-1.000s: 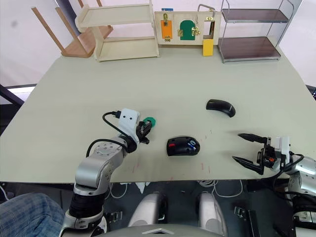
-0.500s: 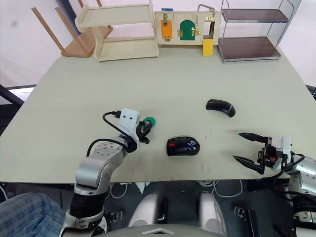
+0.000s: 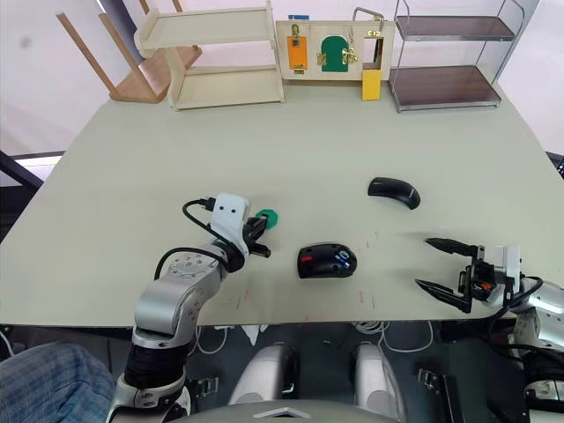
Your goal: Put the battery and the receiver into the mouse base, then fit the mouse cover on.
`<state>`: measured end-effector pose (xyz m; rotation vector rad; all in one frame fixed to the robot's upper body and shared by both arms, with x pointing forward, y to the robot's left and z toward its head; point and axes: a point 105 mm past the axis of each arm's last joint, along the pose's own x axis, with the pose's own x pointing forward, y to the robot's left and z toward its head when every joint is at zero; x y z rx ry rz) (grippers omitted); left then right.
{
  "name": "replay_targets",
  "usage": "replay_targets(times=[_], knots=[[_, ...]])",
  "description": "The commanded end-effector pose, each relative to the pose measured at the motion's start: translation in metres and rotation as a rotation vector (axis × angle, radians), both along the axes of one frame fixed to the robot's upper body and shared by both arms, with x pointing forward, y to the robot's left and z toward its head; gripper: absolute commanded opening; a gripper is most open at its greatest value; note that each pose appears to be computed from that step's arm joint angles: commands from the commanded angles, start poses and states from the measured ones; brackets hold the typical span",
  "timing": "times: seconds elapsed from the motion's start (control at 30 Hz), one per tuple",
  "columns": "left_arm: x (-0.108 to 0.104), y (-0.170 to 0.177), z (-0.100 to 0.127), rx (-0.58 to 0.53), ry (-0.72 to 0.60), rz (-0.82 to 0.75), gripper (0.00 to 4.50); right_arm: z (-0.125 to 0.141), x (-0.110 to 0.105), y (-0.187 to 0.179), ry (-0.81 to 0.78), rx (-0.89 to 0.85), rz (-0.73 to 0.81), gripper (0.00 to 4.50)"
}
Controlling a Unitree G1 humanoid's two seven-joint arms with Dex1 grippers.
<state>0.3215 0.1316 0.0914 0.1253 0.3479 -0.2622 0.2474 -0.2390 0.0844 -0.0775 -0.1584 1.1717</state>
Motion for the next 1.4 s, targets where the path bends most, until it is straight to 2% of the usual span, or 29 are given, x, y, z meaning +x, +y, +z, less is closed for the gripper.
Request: replay_targets(times=[0.03, 0.3, 0.43, 0.6, 0.73, 0.8, 0.93, 1.0, 1.13, 1.3, 1.4], knots=[[0.002, 0.005, 0.005, 0.009, -0.026, 0.007, 0.08, 0.01, 0.0, -0.003, -0.042, -0.006, 0.007, 4.5], [0.004, 0.015, 0.021, 0.043, -0.096, -0.033, 0.08, 0.008, 0.001, -0.001, -0.044, -0.002, 0.013, 4.5], [0.005, 0.017, 0.035, 0.077, -0.147, -0.109, 0.08, 0.011, 0.003, -0.003, -0.046, 0.004, 0.011, 4.5], [-0.001, 0.006, 0.05, 0.127, -0.187, -0.351, 0.08, 0.019, 0.002, -0.003, -0.038, 0.005, 0.026, 4.5], [-0.004, -0.003, 0.061, 0.026, -0.169, -0.505, 0.08, 0.022, 0.001, 0.0, -0.005, -0.006, 0.031, 4.5], [-0.008, -0.009, 0.062, 0.055, -0.169, -0.608, 0.08, 0.025, 0.001, 0.004, 0.005, 0.003, 0.043, 4.5], [-0.018, -0.021, 0.062, 0.077, -0.153, -0.835, 0.08, 0.034, 0.008, 0.015, 0.029, 0.029, 0.007, 4.5], [-0.019, -0.028, 0.063, 0.086, -0.147, -0.945, 0.08, 0.033, 0.02, 0.022, 0.061, 0.001, -0.07, 4.5], [-0.015, -0.039, 0.062, 0.124, -0.148, -1.07, 0.08, 0.042, 0.027, 0.037, 0.082, 0.02, -0.101, 4.5], [-0.009, -0.054, 0.067, 0.156, -0.176, -1.216, 0.08, 0.058, 0.033, 0.051, 0.198, 0.052, -0.143, 4.5], [-0.006, -0.062, 0.069, 0.186, -0.183, -1.277, 0.08, 0.063, 0.033, 0.063, 0.276, -0.022, -0.134, 4.5]])
